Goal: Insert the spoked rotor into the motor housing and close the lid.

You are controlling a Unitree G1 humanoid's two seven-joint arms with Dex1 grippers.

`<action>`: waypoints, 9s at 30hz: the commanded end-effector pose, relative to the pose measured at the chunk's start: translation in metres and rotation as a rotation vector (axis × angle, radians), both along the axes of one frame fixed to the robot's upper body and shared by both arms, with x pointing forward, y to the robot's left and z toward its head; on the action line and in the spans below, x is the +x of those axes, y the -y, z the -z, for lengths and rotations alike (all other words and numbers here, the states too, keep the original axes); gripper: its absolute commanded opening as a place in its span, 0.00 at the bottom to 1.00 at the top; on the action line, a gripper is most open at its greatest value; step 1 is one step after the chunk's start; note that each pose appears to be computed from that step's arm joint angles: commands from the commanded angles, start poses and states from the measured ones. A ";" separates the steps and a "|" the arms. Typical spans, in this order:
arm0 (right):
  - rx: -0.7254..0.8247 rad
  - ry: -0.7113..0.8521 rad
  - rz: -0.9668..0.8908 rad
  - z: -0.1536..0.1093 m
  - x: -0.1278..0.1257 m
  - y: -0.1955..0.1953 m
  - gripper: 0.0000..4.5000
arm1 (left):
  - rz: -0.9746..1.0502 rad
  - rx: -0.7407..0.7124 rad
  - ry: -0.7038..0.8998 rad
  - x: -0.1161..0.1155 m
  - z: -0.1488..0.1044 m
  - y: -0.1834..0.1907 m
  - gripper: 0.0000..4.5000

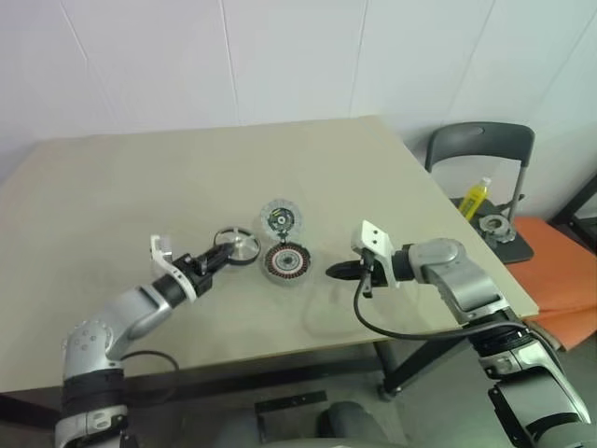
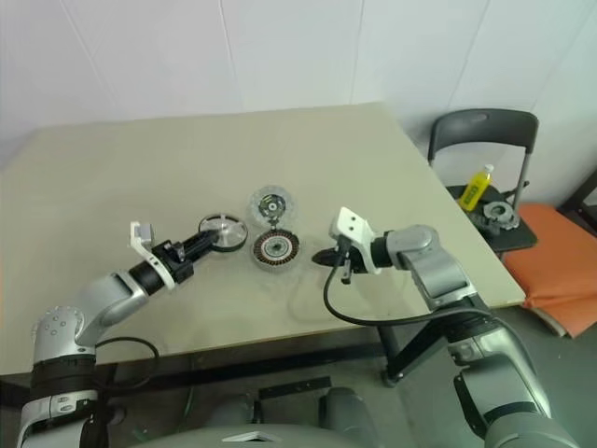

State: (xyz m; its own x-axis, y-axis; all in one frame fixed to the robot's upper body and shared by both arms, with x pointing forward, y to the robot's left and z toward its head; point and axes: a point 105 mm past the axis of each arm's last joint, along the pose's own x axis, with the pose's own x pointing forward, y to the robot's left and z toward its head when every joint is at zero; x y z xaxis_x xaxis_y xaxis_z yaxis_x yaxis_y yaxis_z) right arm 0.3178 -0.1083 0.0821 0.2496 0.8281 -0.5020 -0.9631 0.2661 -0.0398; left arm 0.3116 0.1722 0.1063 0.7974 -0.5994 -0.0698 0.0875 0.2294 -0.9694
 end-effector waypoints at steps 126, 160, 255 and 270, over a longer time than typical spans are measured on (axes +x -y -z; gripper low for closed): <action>0.050 0.065 0.090 0.001 0.001 -0.019 0.00 | 0.362 0.999 1.037 0.049 -0.071 0.064 0.59; 0.200 0.098 0.025 -0.036 0.006 -0.044 0.00 | 0.180 1.019 1.051 0.024 -0.033 0.032 0.00; -0.215 -0.103 -0.275 -0.030 0.014 -0.122 0.51 | 0.170 1.106 1.018 -0.014 0.015 0.005 0.00; -0.852 0.870 -0.175 -0.083 0.130 -0.057 0.51 | 0.159 1.084 1.016 -0.007 0.013 0.009 0.00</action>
